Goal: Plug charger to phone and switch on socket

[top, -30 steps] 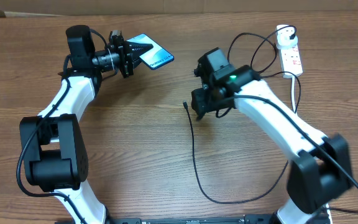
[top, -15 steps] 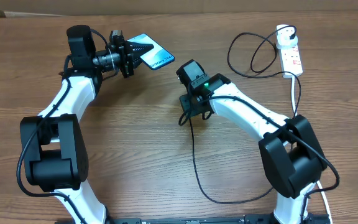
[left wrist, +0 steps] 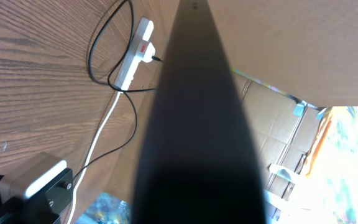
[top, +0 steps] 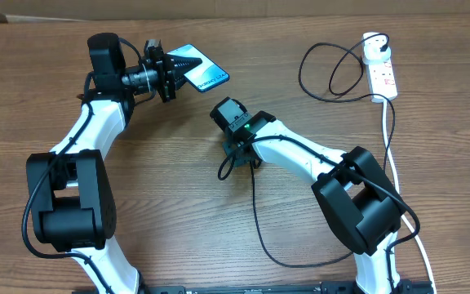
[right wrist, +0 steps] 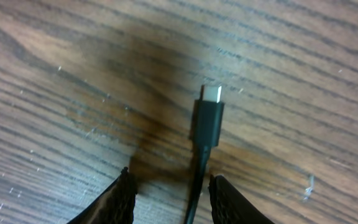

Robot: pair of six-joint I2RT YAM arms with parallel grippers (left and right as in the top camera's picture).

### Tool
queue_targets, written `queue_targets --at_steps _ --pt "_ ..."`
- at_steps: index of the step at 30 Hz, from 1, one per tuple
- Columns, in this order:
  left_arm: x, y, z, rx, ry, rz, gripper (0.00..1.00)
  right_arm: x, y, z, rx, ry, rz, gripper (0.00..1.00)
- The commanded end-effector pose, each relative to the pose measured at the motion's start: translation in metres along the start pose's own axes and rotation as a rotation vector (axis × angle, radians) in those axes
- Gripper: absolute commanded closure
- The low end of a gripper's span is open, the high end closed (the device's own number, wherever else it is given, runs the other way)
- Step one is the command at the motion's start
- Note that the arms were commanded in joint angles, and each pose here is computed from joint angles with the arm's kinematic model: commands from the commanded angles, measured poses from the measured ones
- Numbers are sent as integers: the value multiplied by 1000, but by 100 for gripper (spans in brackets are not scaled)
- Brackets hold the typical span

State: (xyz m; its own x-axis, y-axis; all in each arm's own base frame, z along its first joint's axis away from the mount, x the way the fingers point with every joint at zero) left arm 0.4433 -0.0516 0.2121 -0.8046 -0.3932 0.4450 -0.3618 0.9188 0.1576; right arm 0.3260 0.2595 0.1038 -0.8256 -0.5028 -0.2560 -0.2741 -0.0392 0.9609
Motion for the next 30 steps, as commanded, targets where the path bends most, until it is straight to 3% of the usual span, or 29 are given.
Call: queue_targets --at_steps 1,30 --pt "5 3 -8 11 -42 31 96 0 -3 -4 26 2 -3 62" --pt "5 4 -8 11 -37 41 96 -3 -9 -18 -35 -29 -18 70"
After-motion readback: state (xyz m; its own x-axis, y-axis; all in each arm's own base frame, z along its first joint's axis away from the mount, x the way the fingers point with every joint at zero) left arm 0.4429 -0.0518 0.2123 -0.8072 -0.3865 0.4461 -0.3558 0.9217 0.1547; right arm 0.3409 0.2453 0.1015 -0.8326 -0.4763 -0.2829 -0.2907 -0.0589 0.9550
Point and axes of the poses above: each gripper's point midway between its finger pads, its own y axis back along the fingers, its own z axis along the line the jaws close on, x = y × z, the point moved 10 cm from there along y, back along the fingers, and after that the axes turned 6 degrees about y, right-handed, at the moved point
